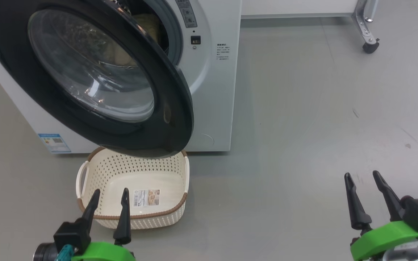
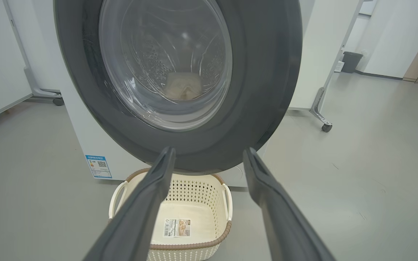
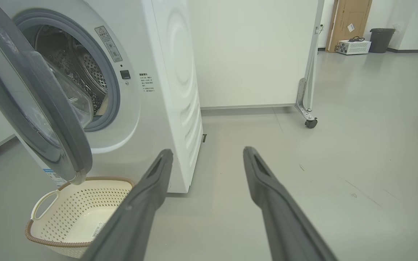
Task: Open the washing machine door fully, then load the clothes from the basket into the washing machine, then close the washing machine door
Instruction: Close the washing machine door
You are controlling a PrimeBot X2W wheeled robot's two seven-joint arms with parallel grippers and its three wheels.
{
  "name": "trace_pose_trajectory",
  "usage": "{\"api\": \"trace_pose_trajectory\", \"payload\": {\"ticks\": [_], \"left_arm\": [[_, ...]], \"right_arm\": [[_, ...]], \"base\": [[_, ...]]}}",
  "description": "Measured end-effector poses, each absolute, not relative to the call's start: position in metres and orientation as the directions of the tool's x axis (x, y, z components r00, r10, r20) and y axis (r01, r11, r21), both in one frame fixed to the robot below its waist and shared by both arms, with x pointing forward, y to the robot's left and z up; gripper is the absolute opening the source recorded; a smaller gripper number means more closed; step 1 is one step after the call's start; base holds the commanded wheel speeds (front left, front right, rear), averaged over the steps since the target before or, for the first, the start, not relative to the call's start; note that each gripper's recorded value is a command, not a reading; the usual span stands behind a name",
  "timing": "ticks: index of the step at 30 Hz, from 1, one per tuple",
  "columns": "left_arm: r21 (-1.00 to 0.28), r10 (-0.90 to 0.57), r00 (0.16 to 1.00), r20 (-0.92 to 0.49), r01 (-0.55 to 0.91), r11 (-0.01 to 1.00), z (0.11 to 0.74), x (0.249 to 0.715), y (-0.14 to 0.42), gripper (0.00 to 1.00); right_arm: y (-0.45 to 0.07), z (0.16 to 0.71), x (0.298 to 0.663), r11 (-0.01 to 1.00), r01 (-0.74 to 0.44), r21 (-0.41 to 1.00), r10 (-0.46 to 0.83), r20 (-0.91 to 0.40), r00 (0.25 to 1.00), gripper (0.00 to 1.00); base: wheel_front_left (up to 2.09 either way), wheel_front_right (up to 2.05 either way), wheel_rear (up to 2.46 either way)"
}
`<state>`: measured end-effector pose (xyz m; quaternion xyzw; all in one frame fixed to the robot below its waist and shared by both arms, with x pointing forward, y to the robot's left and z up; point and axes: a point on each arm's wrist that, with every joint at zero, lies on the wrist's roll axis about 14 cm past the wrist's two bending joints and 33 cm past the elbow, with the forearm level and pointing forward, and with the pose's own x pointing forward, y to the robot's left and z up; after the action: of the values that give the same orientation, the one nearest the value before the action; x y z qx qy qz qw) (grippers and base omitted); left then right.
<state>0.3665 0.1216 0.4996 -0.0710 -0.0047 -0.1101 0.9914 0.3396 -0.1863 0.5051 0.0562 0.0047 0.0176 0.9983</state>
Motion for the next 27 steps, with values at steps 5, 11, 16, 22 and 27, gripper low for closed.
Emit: {"api": "trace_pose_trajectory", "payload": {"ticks": [5, 11, 16, 22, 27], "left_arm": [[-0.140, -0.217, 0.976, 0.020, 0.218, 0.966, 0.4979, 0.3662, 0.1215, 1.00], [-0.141, -0.210, 0.978, 0.016, 0.210, 0.967, 0.4960, 0.3664, 0.1226, 1.00], [-0.142, -0.208, 0.978, 0.010, 0.207, 0.968, 0.4940, 0.3672, 0.1231, 1.00], [-0.142, -0.202, 0.979, 0.011, 0.202, 0.969, 0.4935, 0.3678, 0.1239, 1.00], [-0.145, -0.203, 0.979, 0.008, 0.202, 0.969, 0.4924, 0.3710, 0.1234, 1.00]], "right_arm": [[-0.1857, 0.5054, 0.3401, 0.993, -0.037, 0.112, 0.038, -0.007, 0.999, 1.00], [-0.1847, 0.5038, 0.3410, 0.994, -0.040, 0.104, 0.042, -0.017, 0.999, 1.00], [-0.1836, 0.5026, 0.3424, 0.994, -0.043, 0.104, 0.045, -0.021, 0.999, 1.00], [-0.1818, 0.5010, 0.3437, 0.994, -0.048, 0.098, 0.051, -0.027, 0.998, 0.91], [-0.1801, 0.4968, 0.3468, 0.994, -0.053, 0.097, 0.057, -0.040, 0.998, 0.00]], "base": [[0.00, 0.00, 0.00], [0.00, 0.00, 0.00], [0.00, 0.00, 0.00], [0.00, 0.00, 0.00], [0.00, 0.00, 0.00]]}}
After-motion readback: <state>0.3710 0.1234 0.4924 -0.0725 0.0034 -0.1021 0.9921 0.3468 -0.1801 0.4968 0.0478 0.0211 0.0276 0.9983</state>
